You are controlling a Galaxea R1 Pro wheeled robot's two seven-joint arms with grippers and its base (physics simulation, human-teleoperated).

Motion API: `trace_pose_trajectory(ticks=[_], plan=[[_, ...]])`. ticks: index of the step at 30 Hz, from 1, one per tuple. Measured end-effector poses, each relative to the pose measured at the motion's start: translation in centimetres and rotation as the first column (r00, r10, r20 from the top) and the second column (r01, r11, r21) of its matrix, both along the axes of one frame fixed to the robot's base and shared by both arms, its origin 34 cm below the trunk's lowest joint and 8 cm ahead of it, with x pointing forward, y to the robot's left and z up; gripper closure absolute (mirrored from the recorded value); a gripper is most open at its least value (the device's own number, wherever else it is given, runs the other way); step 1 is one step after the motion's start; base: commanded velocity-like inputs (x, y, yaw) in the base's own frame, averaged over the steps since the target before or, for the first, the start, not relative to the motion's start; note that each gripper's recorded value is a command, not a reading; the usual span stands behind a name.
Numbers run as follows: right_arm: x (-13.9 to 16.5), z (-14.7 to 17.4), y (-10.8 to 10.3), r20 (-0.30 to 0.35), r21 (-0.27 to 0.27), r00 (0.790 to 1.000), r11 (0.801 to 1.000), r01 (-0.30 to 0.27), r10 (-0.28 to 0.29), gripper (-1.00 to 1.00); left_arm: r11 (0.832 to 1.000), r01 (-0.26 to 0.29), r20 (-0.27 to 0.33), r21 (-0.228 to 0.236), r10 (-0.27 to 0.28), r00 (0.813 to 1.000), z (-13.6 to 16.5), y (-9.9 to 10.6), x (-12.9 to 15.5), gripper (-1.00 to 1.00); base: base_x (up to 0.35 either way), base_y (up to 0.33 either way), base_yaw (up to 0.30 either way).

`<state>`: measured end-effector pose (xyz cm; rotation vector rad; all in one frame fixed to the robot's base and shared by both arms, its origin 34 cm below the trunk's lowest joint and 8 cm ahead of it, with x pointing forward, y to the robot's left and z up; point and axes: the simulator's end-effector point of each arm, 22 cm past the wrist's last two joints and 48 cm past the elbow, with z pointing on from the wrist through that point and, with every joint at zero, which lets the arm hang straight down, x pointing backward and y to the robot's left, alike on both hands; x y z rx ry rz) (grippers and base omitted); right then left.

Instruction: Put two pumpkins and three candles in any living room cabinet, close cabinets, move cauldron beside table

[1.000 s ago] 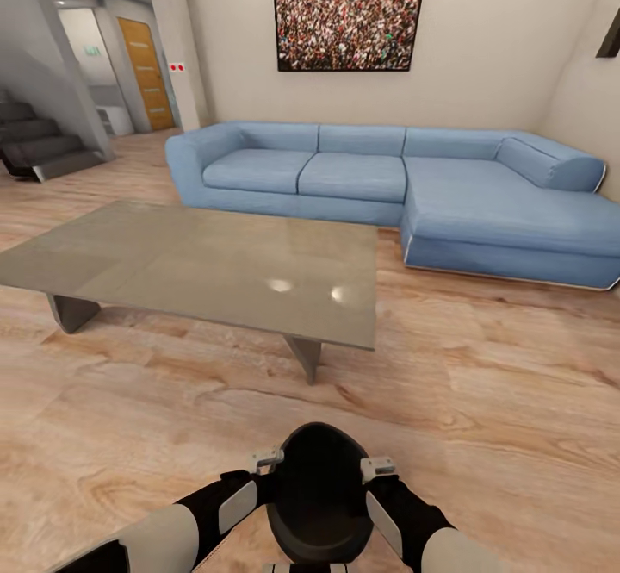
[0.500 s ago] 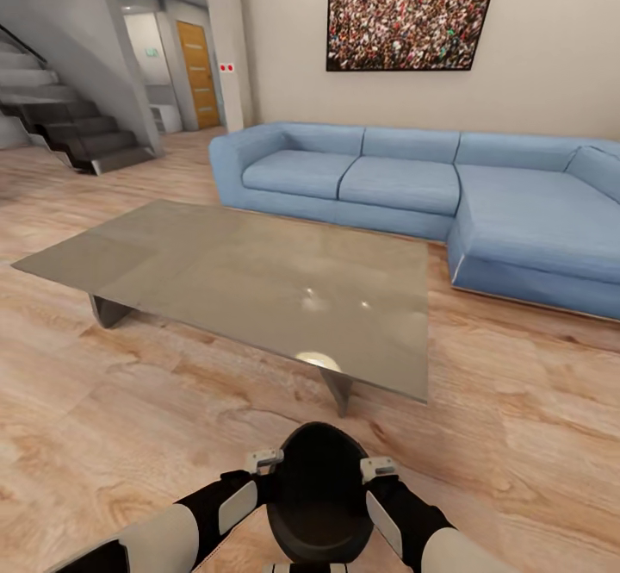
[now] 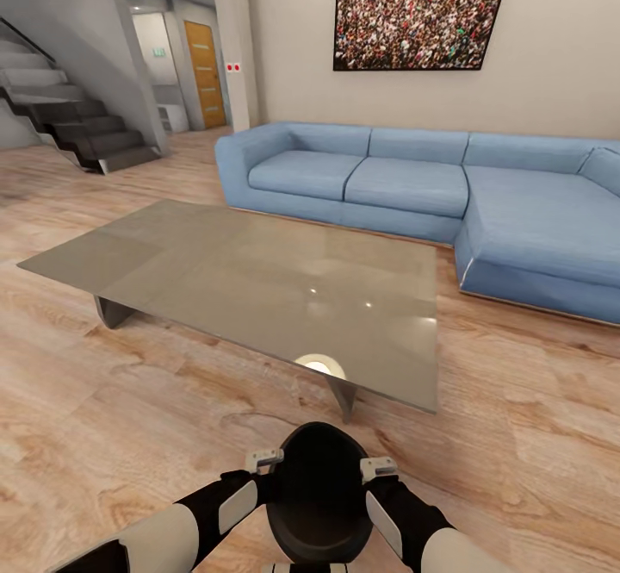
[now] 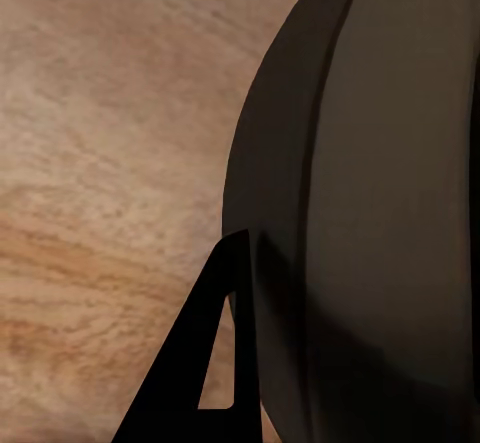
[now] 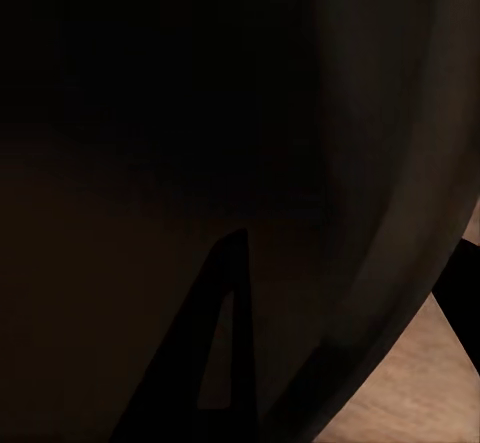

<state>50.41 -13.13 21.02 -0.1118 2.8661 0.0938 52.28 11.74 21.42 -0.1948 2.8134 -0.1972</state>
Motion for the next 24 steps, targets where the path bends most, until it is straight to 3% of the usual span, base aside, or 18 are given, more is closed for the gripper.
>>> trace_pose_trajectory(ticks=[1, 2, 3, 4, 24], plan=[[0.0, 0.0, 0.0, 0.0, 0.0, 1.0, 1.0, 0.0, 0.0, 1.0, 1.0, 0.0, 0.0, 0.0, 0.0, 1.0, 0.0, 0.0, 0.0, 1.0, 0.0, 0.0, 0.0], [0.0, 0.0, 0.0, 0.0, 0.0, 1.0, 1.0, 0.0, 0.0, -1.0, 1.0, 0.0, 0.0, 0.0, 0.0, 1.0, 0.0, 0.0, 0.0, 1.0, 0.0, 0.0, 0.0], [0.6, 0.2, 0.6, 0.031, 0.008, 1.0, 1.0, -0.001, 0.001, -1.0, 1.0, -0.009, -0.002, -0.003, 0.009, 1.0, 0.0, 0.0, 0.1, -1.0, 0.0, 0.0, 0.0], [0.7, -0.2, 0.7, 0.032, 0.008, 0.999, 1.0, -0.002, 0.002, -1.0, 1.0, -0.012, 0.03, 0.001, 0.012, 0.999, -0.2, 0.2, 0.8, -1.0, 0.0, 0.0, 0.0], [0.8, 0.1, 0.9, 0.033, 0.019, 0.999, 1.0, 0.005, -0.005, -1.0, 1.0, -0.03, 0.076, 0.005, 0.03, 0.997, 0.3, 0.5, 1.8, -1.0, 0.0, 0.0, 0.0]])
